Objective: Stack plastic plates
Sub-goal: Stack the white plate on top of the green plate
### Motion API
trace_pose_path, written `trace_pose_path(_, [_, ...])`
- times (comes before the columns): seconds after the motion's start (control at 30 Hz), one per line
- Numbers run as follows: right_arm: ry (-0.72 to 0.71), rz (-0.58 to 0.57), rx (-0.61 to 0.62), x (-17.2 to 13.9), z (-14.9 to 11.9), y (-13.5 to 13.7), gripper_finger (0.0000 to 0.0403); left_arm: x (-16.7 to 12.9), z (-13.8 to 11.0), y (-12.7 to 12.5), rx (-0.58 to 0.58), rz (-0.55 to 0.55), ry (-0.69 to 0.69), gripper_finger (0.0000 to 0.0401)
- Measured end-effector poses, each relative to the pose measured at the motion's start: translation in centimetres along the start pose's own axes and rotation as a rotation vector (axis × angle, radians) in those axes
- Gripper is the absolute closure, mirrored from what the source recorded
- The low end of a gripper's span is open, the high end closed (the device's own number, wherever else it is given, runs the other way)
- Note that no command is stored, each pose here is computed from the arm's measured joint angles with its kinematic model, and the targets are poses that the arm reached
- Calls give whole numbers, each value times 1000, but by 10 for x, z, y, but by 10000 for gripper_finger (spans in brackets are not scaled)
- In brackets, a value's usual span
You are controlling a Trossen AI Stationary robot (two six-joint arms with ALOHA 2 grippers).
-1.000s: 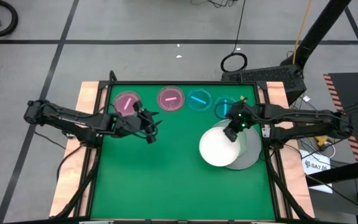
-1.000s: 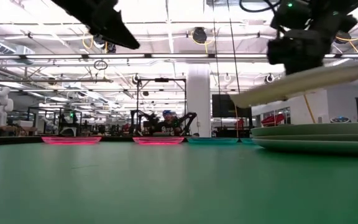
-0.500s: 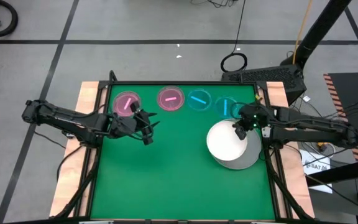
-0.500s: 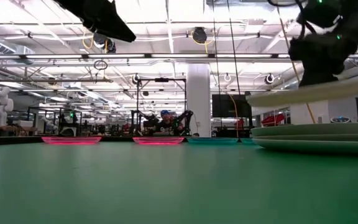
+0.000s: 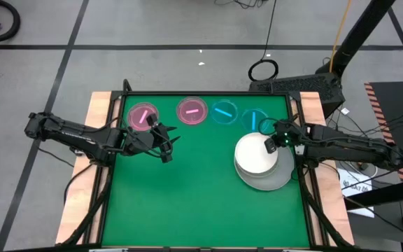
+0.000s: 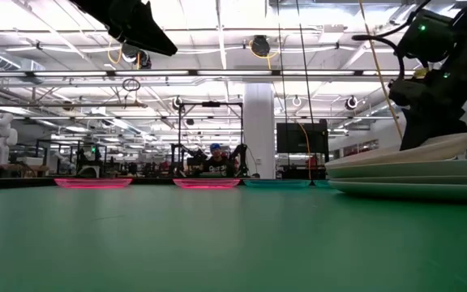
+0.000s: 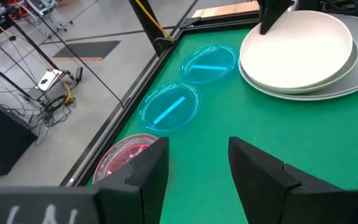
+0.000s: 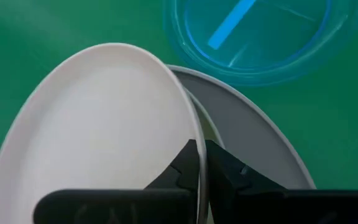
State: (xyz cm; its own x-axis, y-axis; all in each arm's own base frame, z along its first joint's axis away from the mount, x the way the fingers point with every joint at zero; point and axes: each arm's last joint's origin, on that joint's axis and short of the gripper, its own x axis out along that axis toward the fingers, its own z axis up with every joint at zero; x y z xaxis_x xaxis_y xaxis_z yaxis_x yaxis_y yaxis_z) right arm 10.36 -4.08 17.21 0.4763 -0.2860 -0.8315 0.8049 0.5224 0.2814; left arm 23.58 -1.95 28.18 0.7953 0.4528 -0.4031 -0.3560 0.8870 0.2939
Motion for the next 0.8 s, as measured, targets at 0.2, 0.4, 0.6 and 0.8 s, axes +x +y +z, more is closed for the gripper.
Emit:
trace_pose_path(0.2, [-3,-4,18,0,0,0,354,0,0,0,0,1,1,229])
trace_pose_path(0.4, [-15,-18,19,0,0,-1,308,0,0,0,3,0,0,229])
trace_pose_path(0.6, [-93,50,39,-3,9,7,292,0,0,1,7,2,1,229])
trace_pose_path(0.8, [-177,165,18,3,24,21,312,4,0,7,14,31,10,229])
